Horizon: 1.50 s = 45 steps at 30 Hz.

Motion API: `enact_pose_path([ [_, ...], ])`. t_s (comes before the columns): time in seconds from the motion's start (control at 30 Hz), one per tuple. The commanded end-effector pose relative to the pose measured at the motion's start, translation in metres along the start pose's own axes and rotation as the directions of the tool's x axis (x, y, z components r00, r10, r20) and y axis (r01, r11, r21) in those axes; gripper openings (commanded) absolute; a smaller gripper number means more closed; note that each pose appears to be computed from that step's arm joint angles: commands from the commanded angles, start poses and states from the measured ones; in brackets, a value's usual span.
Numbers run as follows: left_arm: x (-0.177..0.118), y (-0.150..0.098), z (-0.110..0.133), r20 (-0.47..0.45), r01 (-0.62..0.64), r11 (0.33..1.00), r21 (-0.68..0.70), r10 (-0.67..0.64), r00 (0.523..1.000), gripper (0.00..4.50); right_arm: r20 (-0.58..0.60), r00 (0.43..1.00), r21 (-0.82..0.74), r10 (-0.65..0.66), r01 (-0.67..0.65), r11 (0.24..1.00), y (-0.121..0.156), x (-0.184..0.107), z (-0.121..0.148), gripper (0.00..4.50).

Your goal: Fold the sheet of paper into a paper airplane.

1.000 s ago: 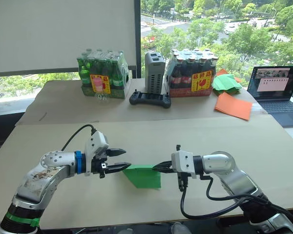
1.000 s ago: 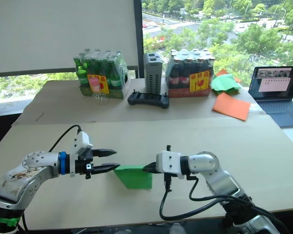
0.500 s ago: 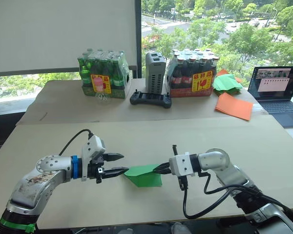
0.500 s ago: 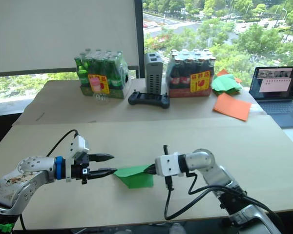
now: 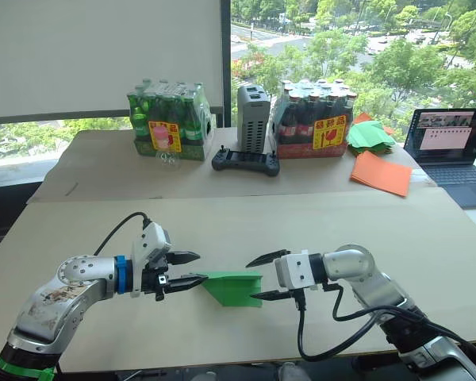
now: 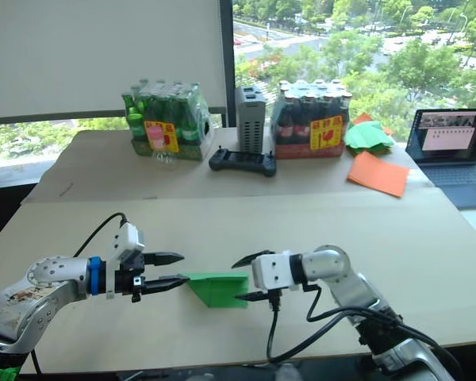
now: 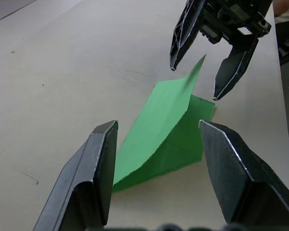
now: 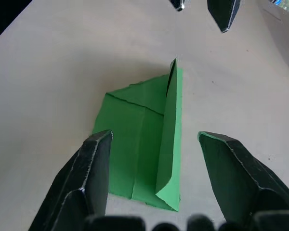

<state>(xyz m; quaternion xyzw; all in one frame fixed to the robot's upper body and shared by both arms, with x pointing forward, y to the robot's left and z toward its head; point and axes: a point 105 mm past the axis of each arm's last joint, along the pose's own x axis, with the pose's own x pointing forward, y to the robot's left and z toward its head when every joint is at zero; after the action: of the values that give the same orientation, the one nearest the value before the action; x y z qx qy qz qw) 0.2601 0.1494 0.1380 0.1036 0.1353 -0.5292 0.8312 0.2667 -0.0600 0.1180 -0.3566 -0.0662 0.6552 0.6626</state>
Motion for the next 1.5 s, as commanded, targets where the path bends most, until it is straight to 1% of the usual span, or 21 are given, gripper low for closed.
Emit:
enact_pose_path([
  [0.03,-0.003,0.009,0.01,0.032,-0.021,0.999,0.03,0.02,0.999,2.84,0.054,0.994,0.035,-0.094,0.092,0.995,-0.009,-0.007,0.024,2.98],
  [0.13,0.002,0.016,0.015,0.066,0.002,1.0,0.029,-0.004,0.998,2.01,0.092,0.981,0.131,-0.171,0.158,0.979,-0.009,-0.007,0.038,3.03],
  [0.2,0.006,0.018,0.017,0.077,0.023,0.999,0.034,-0.026,0.997,1.38,0.1,0.976,0.19,-0.194,0.173,0.966,-0.006,-0.007,0.043,3.03],
  [0.33,0.021,0.026,0.002,0.016,0.041,0.994,0.098,-0.042,0.999,0.01,0.089,0.965,0.258,-0.247,0.217,0.941,-0.005,-0.006,0.046,3.03],
  [0.47,0.035,0.027,-0.011,-0.036,0.071,0.984,0.16,-0.066,0.997,0.01,0.067,0.961,0.291,-0.27,0.24,0.926,-0.002,-0.006,0.045,3.03],
  [0.63,0.045,0.021,-0.016,-0.047,0.125,0.975,0.184,-0.118,0.992,0.01,0.046,0.961,0.308,-0.273,0.246,0.919,0.004,-0.006,0.045,3.03],
  [0.8,0.049,0.02,-0.036,-0.121,0.15,0.964,0.22,-0.126,0.985,0.01,0.021,0.969,0.3,-0.248,0.23,0.926,0.011,-0.006,0.043,3.03],
  [0.93,0.053,0.022,-0.047,-0.175,0.156,0.951,0.269,-0.111,0.978,0.01,0.01,0.975,0.289,-0.224,0.211,0.934,0.015,-0.004,0.039,3.03],
  [1.23,0.054,0.018,-0.047,-0.192,0.181,0.937,0.299,-0.127,0.973,0.01,-0.064,0.989,0.201,-0.136,0.146,0.969,0.029,0.003,0.021,3.03],
  [1.37,0.054,0.016,-0.044,-0.187,0.188,0.935,0.3,-0.135,0.973,0.01,-0.092,0.989,0.161,-0.115,0.129,0.978,0.034,0.004,0.013,3.03],
  [1.5,0.055,0.015,-0.045,-0.191,0.191,0.932,0.307,-0.137,0.972,0.01,-0.104,0.989,0.16,-0.109,0.125,0.979,0.035,0.003,0.006,3.03],
])
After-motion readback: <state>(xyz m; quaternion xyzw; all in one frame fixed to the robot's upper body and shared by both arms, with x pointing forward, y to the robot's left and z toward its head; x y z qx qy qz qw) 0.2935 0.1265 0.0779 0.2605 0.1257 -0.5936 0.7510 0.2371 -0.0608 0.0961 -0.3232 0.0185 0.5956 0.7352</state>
